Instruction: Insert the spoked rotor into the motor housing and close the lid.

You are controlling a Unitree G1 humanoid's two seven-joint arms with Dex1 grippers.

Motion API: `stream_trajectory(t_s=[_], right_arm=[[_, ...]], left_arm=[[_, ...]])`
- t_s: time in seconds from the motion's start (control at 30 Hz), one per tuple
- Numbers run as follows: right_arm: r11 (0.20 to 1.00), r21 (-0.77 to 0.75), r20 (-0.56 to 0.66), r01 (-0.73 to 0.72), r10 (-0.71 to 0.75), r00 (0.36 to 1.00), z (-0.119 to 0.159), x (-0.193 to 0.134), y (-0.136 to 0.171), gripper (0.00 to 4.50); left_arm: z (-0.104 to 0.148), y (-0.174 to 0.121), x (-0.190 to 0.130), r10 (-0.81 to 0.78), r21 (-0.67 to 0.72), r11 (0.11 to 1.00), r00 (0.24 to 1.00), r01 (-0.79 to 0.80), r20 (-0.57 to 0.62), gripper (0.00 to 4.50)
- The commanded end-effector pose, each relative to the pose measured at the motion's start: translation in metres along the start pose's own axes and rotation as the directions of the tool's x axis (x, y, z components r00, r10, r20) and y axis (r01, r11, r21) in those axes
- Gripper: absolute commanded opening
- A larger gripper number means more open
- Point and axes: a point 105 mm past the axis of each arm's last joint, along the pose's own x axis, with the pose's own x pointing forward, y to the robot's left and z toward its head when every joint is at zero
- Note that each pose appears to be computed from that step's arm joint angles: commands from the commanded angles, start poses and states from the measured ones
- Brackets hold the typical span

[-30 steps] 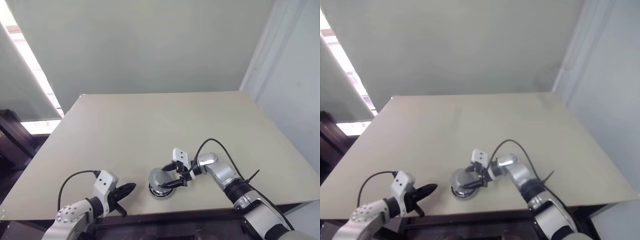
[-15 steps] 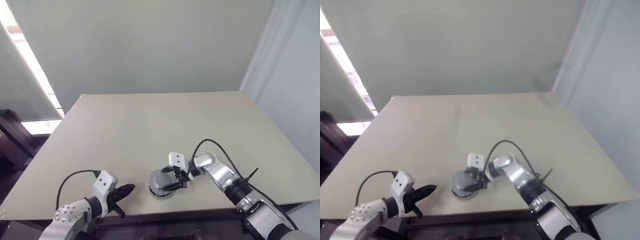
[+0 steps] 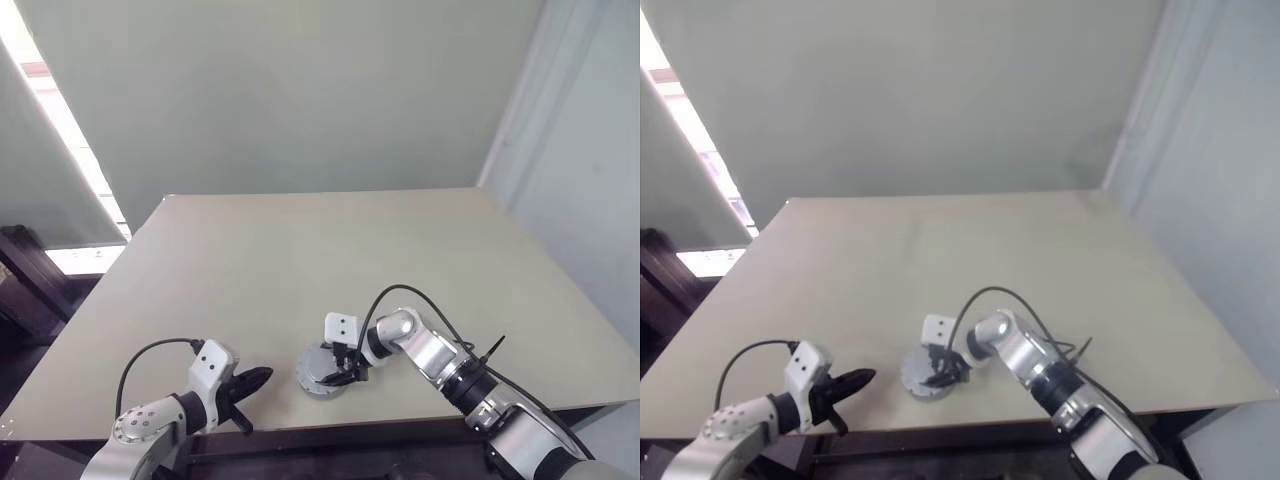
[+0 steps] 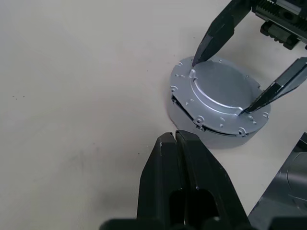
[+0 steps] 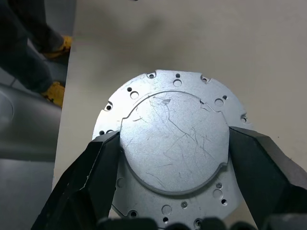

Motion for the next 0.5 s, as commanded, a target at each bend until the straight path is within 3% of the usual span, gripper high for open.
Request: stream_trajectory(t_s=[0.03,0.5], right_arm=[[0.998,0.014,-0.101,-0.054,0.055,0.993,-0.0243,0.0002,0.0101,3.29],[0.994,0.001,-0.110,-0.113,0.113,0.987,-0.0168,-0.0035,0.0097,3.29]], left_arm=[[0.0110,-0.0003,0.0014,-0.007,0.033,0.999,0.999,0.006,0.033,0.00],[0.0122,-0.0013,0.0041,-0.012,0.031,0.999,0.999,0.011,0.044,0.00]])
